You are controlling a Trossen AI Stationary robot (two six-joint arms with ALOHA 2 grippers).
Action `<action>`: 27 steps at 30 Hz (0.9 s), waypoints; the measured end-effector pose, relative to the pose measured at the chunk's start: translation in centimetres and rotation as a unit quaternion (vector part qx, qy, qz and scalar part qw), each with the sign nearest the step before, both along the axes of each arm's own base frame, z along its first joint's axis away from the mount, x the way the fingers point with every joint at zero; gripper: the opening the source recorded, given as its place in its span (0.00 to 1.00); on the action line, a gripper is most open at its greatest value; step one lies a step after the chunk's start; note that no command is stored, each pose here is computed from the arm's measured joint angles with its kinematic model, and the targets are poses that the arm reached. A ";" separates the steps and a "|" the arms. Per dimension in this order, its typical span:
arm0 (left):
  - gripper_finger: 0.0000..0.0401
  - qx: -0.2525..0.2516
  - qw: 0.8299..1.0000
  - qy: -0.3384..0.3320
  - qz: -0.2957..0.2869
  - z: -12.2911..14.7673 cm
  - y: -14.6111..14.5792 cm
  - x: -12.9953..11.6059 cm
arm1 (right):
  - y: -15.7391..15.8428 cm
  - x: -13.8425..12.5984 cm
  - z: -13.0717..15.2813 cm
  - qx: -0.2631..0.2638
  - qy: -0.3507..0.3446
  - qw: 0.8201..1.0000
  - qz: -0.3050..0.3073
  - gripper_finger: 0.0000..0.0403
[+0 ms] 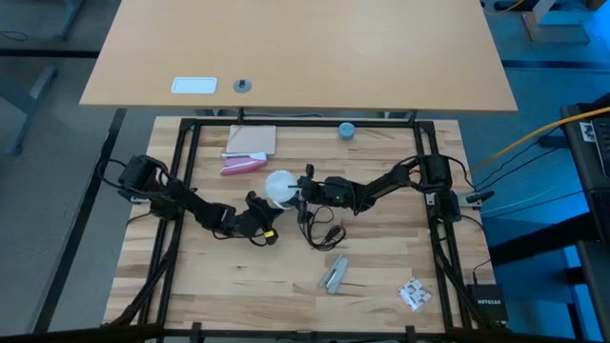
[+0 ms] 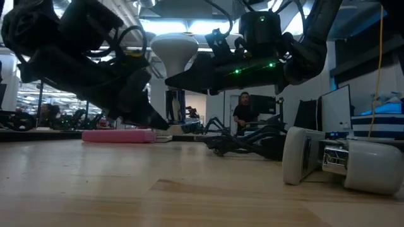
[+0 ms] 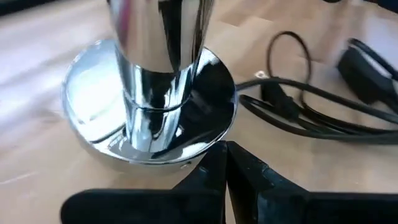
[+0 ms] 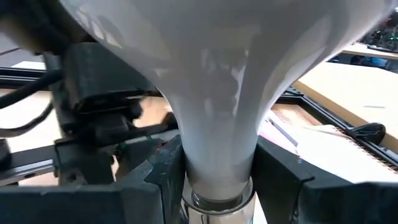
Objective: Screw lightbulb
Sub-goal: Remove the lightbulb from the lamp
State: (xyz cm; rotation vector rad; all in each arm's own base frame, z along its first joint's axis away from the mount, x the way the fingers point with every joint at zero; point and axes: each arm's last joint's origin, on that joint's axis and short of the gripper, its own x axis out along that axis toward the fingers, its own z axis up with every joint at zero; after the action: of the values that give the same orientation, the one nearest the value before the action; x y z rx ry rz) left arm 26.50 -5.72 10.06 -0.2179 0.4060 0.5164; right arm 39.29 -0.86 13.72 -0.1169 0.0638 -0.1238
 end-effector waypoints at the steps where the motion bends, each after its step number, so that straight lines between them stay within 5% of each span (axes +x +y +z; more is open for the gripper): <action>1: 0.00 0.010 1.000 0.000 0.014 -0.1 0.1 0.0 | 0.0 0.0 0.0 0.001 0.000 1.000 0.005 0.40; 9: 0.00 0.059 0.996 0.014 0.062 -0.1 1.2 -0.1 | 0.0 0.0 -0.1 0.009 0.002 1.000 0.018 0.40; 16: 0.00 0.120 0.982 0.034 0.139 0.0 3.6 -0.1 | 0.7 0.0 -0.1 0.043 0.001 0.995 0.093 0.40; 27: 0.00 0.121 0.986 0.014 0.114 1.4 2.4 -0.2 | 0.2 0.0 -0.1 0.029 0.004 0.999 0.016 0.40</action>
State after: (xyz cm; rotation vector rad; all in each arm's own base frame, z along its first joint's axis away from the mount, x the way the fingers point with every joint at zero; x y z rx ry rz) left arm 26.33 -3.28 11.45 -0.0230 0.3431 0.7884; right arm 39.28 -0.69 13.62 -0.0597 0.0726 -0.0890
